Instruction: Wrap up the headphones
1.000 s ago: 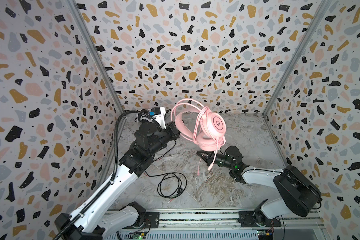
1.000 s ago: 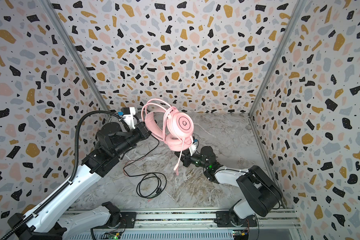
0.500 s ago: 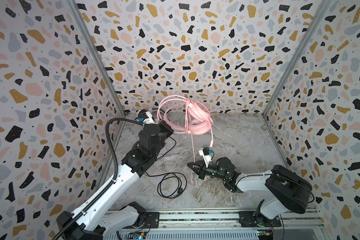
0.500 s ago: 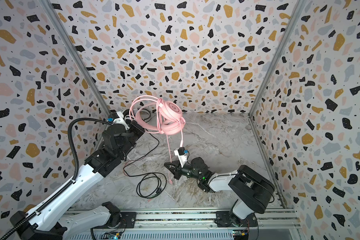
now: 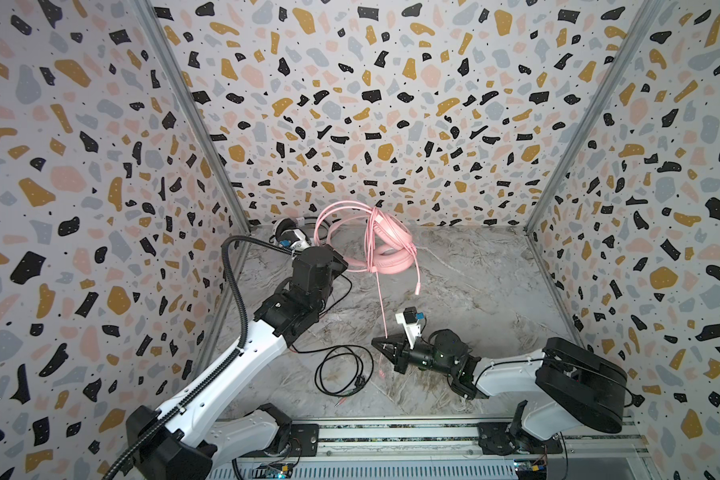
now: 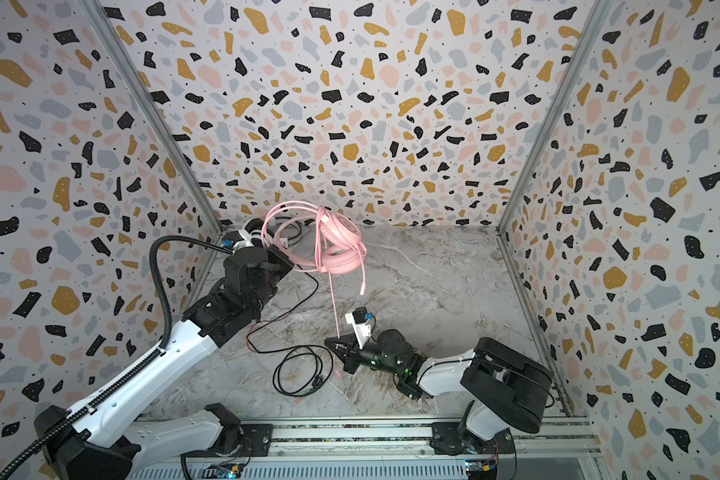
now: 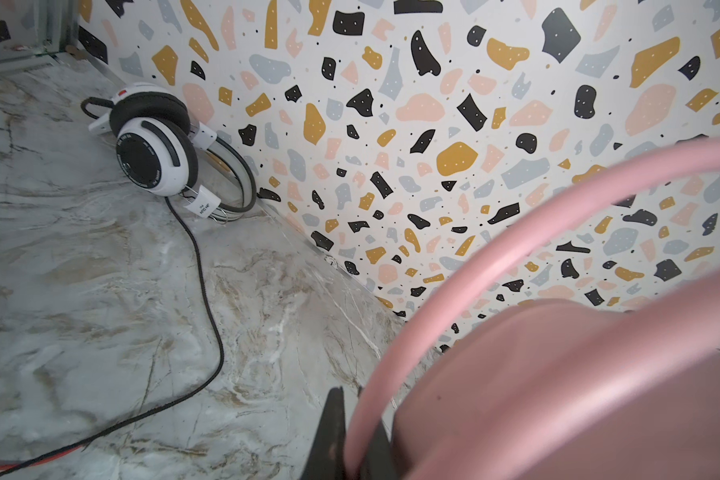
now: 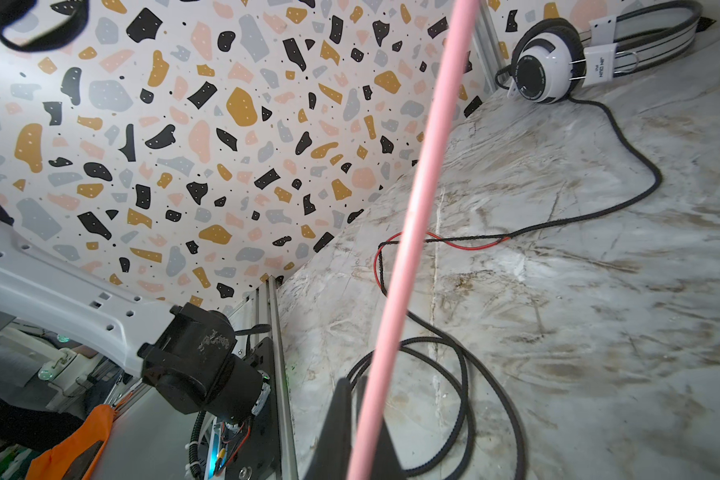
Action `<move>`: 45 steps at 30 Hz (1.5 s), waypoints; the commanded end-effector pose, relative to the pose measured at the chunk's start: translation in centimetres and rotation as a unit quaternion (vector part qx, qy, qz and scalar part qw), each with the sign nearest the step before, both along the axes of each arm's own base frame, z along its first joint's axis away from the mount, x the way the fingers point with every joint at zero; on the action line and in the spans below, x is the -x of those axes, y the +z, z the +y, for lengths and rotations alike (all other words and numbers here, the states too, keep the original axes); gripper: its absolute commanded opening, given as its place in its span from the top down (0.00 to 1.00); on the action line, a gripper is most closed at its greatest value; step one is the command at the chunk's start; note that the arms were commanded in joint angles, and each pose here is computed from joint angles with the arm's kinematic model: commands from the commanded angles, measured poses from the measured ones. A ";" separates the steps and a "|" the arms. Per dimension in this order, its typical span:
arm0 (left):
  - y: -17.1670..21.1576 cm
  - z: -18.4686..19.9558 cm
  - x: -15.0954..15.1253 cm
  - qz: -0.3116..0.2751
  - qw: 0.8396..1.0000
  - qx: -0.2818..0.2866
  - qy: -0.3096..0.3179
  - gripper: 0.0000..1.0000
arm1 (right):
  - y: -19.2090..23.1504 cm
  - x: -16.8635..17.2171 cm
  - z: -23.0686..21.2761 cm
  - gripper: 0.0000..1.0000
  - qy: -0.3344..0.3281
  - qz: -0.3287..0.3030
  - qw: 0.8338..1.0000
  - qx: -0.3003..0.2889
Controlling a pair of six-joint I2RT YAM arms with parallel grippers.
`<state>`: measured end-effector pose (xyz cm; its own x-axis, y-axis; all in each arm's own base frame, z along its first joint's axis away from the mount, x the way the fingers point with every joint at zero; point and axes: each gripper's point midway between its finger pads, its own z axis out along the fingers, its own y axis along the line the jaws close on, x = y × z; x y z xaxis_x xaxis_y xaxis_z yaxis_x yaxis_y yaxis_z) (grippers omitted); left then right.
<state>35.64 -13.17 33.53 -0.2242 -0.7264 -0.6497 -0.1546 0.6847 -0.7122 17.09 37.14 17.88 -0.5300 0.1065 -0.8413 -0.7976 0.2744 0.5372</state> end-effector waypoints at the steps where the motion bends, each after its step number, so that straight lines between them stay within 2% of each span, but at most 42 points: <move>1: 7.7 3.4 -0.9 -0.135 0.980 0.104 0.101 1.00 | -2.3 1.8 -0.1 0.94 0.006 0.000 0.995 0.095; 8: 1.8 4.2 -1.5 -0.069 0.988 0.008 0.138 1.00 | 2.2 1.0 -0.8 0.93 -0.029 -0.056 0.982 0.178; 11: -0.2 3.6 -1.6 -0.047 0.990 -0.034 0.131 1.00 | 4.7 0.5 -0.8 0.93 -0.033 -0.078 0.976 0.202; 15: -1.7 0.9 -0.5 -0.024 0.982 -0.145 0.115 1.00 | 8.2 -0.8 -1.1 0.93 -0.046 -0.119 0.954 0.270; 20: -4.1 -1.2 -0.2 -0.002 0.978 -0.196 0.075 1.00 | 14.9 -3.3 -3.0 0.92 -0.109 -0.187 0.931 0.294; 25: -5.3 -3.7 0.1 0.010 0.971 -0.240 -0.008 1.00 | 19.7 -6.8 -6.7 0.92 -0.187 -0.220 0.905 0.311; 31: -6.5 -5.8 1.4 0.023 0.955 -0.283 -0.089 1.00 | 22.4 -10.2 -11.3 0.91 -0.275 -0.250 0.859 0.353; 34: -7.8 -7.2 2.4 0.035 0.949 -0.283 -0.138 1.00 | 23.2 -11.1 -12.8 0.91 -0.295 -0.256 0.848 0.358; 38: -8.8 -8.4 3.8 0.027 0.942 -0.271 -0.194 1.00 | 23.4 -12.1 -13.9 0.90 -0.305 -0.260 0.844 0.355; 45: -6.2 -7.9 5.9 -0.029 0.947 -0.231 -0.219 1.00 | 22.3 -13.3 -15.2 0.90 -0.300 -0.244 0.858 0.338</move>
